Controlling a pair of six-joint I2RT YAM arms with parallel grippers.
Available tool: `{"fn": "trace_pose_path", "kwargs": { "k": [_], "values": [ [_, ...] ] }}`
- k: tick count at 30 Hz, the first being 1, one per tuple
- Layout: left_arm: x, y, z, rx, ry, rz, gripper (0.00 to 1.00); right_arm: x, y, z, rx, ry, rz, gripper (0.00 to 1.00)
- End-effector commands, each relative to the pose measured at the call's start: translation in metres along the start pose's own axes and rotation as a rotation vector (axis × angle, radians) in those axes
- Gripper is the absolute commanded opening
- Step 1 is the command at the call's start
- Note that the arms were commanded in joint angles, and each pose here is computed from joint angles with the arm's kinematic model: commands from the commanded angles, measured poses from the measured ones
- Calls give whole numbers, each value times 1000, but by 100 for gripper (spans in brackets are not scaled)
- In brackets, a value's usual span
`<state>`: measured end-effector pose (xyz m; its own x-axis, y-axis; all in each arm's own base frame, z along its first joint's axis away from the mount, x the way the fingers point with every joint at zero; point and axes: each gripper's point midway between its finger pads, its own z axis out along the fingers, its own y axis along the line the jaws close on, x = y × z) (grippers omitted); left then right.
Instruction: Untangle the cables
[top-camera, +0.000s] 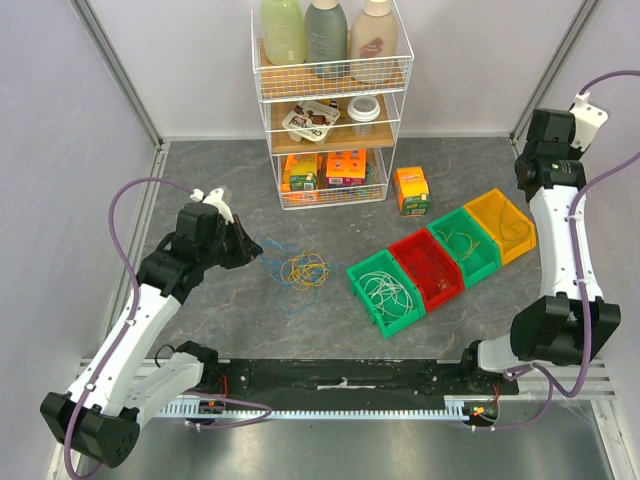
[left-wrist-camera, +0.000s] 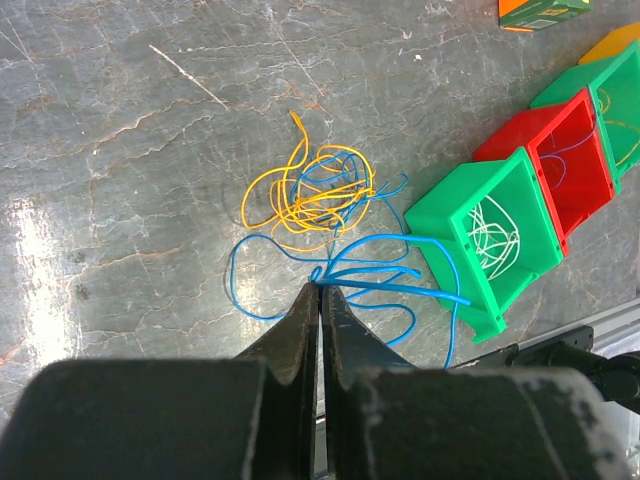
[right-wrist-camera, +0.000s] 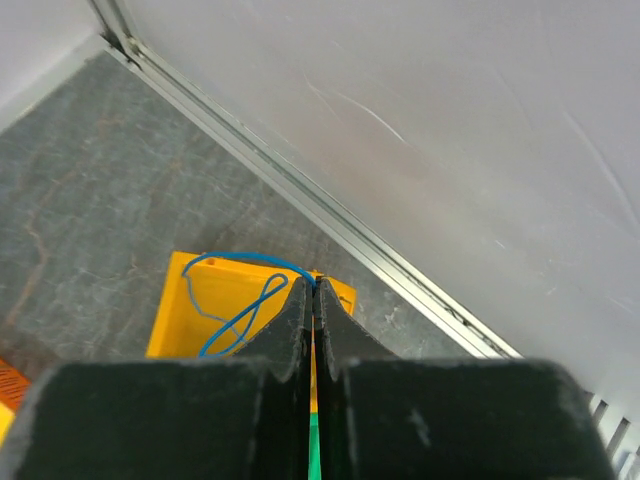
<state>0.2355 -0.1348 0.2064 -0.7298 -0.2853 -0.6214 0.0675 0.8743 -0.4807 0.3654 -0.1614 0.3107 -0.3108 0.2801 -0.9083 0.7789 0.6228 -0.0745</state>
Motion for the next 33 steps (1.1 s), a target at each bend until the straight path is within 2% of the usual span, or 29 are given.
{"fn": "trace_pose_path", "kwargs": {
  "k": [1,9,17,22,27,29,31,33],
  "values": [
    [-15,-11,-5,36,-44,54,5,11,-4,20,36,-7,30,0],
    [-13,-15,-6,61,-33,51,5,66,24,42,-54,127,-3,0],
    [-7,-37,-11,190,-1,76,3,134,24,65,-40,293,-49,1],
    [7,-55,-12,309,64,65,2,145,24,81,-6,348,-186,30],
    [16,-63,-9,369,112,38,2,113,30,52,-61,287,-200,59],
    [19,-64,-7,381,130,29,2,98,37,31,-102,250,-210,66],
    [22,-66,-3,395,149,19,2,95,66,-5,-239,221,-242,73],
    [24,-65,1,393,170,11,2,112,125,-66,-548,219,-299,77]
  ]
}}
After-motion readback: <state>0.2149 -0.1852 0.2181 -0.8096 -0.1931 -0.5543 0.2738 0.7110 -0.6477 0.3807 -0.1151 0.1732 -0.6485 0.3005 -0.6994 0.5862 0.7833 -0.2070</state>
